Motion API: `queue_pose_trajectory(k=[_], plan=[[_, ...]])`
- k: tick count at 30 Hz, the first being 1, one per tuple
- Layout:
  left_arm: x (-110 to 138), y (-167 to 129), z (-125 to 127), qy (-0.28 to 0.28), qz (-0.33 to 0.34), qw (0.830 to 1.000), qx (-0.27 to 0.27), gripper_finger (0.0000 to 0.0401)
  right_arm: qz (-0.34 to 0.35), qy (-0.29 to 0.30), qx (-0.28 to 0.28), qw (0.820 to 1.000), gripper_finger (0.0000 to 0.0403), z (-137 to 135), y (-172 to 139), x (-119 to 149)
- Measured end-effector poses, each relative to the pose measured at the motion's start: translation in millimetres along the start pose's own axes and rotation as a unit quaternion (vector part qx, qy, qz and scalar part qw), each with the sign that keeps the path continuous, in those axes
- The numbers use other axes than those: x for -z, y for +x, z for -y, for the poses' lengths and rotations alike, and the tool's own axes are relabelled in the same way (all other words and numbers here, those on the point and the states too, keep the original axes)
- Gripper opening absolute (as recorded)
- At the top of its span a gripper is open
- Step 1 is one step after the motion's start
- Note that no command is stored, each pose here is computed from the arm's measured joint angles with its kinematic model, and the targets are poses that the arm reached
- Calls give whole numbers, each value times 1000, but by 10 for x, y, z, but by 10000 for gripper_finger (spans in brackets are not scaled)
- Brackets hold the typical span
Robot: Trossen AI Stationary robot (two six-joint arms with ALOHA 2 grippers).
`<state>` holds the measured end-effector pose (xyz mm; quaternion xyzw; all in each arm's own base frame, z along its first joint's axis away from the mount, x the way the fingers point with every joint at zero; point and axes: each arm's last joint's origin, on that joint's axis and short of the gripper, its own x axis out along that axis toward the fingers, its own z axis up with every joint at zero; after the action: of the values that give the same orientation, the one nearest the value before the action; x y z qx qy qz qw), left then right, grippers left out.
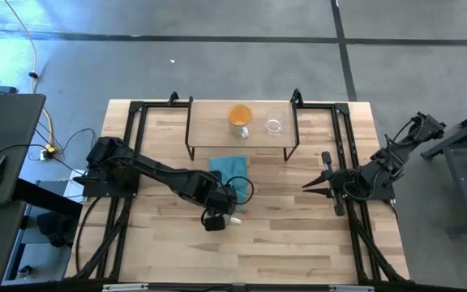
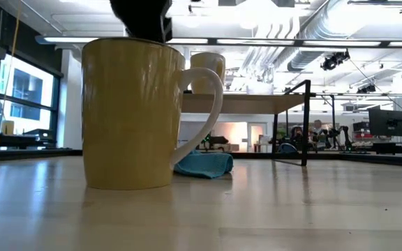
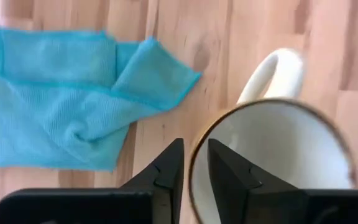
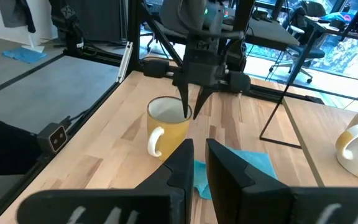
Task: Stack small to large cups/mugs on shelf
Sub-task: Put the yellow mug on the shelf
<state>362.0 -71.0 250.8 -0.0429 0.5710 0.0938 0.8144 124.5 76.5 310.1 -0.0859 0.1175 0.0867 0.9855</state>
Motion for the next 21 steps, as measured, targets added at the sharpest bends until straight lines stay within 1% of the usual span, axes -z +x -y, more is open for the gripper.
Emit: queue_pose_trajectory(k=[4, 7, 12, 16, 21], plan=[[-14, -46, -2, 8, -4, 1000, -2, 47, -2, -1, -1, 1000, 33, -1, 1, 4], [2, -33, 9, 17, -15, 1000, 20, 39, -4, -1, -4, 1000, 33, -4, 1, 8], [5, -31, 8, 18, -16, 1000, 15, 33, -8, -3, -5, 1000, 33, -10, 12, 16], [9, -30, -4, 18, -15, 1000, 1, 46, -17, -3, -8, 1000, 33, -30, 50, 28], [8, -31, -5, 18, -14, 1000, -3, 76, -33, -10, -20, 999, 33, -75, 124, 54]])
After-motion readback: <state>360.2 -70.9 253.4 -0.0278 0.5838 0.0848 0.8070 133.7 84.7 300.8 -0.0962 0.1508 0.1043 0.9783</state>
